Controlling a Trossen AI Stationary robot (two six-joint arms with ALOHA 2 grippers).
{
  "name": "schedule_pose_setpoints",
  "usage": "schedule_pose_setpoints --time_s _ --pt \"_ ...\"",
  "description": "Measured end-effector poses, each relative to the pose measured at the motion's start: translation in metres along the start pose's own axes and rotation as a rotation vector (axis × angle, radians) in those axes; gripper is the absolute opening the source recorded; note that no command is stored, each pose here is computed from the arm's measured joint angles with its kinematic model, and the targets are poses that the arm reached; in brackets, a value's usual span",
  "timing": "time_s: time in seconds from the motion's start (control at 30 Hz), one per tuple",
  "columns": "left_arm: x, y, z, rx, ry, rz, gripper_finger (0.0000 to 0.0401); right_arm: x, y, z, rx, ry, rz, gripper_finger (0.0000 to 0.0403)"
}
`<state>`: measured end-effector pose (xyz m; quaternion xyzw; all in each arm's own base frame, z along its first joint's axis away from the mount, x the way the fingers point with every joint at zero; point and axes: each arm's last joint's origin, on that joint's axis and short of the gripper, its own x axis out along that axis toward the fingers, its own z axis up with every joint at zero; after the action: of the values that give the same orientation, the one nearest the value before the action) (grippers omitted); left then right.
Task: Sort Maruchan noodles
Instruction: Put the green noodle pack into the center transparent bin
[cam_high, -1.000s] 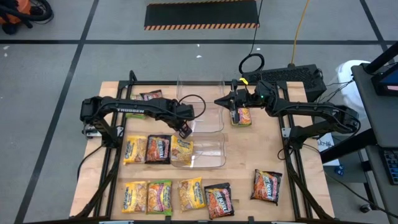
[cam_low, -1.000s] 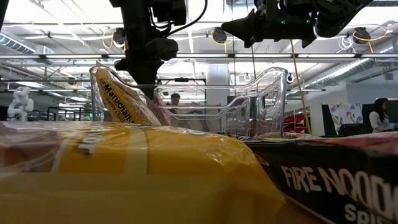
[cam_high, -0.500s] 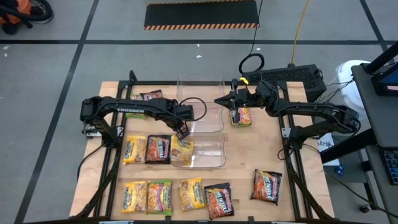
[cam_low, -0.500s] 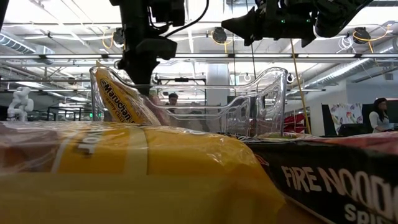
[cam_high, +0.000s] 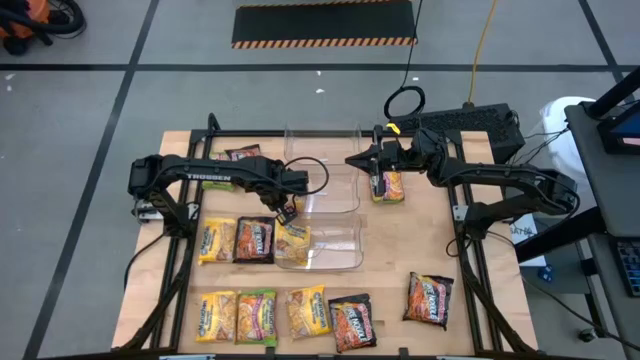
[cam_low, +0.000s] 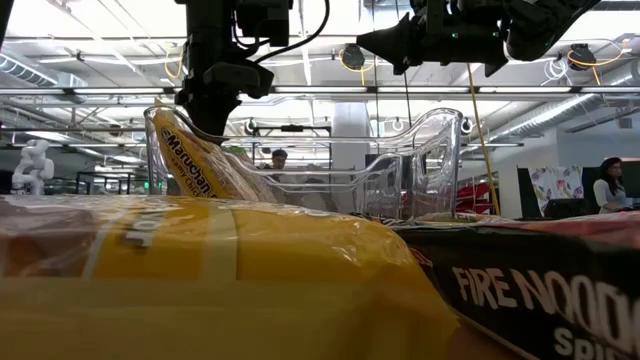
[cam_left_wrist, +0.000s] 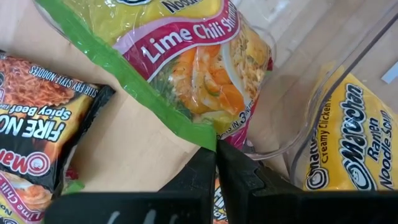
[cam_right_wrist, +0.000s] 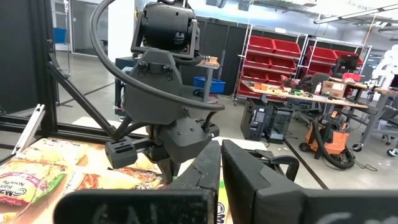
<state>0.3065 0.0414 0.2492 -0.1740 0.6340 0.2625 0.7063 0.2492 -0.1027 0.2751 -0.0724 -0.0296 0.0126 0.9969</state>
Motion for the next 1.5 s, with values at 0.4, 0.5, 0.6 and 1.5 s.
schedule_pose_setpoints --time_s 0.4,0.5,0.6,1.5 --pt "0.0 0.0 0.0 0.009 0.0 0.0 0.0021 0.0 0.0 0.001 -0.006 -0.011 -0.001 0.0013" --pt "0.0 0.0 0.0 0.02 0.0 -0.001 0.0021 0.0 0.0 0.001 -0.006 -0.011 -0.001 0.0013" --pt "0.0 0.0 0.0 0.02 0.001 0.0 0.0021 0.0 0.0 0.001 -0.006 -0.011 -0.001 0.0013" --pt "-0.024 0.005 -0.009 0.027 -0.104 0.027 0.0021 0.0 0.0 0.001 0.001 -0.006 0.0 0.0013"
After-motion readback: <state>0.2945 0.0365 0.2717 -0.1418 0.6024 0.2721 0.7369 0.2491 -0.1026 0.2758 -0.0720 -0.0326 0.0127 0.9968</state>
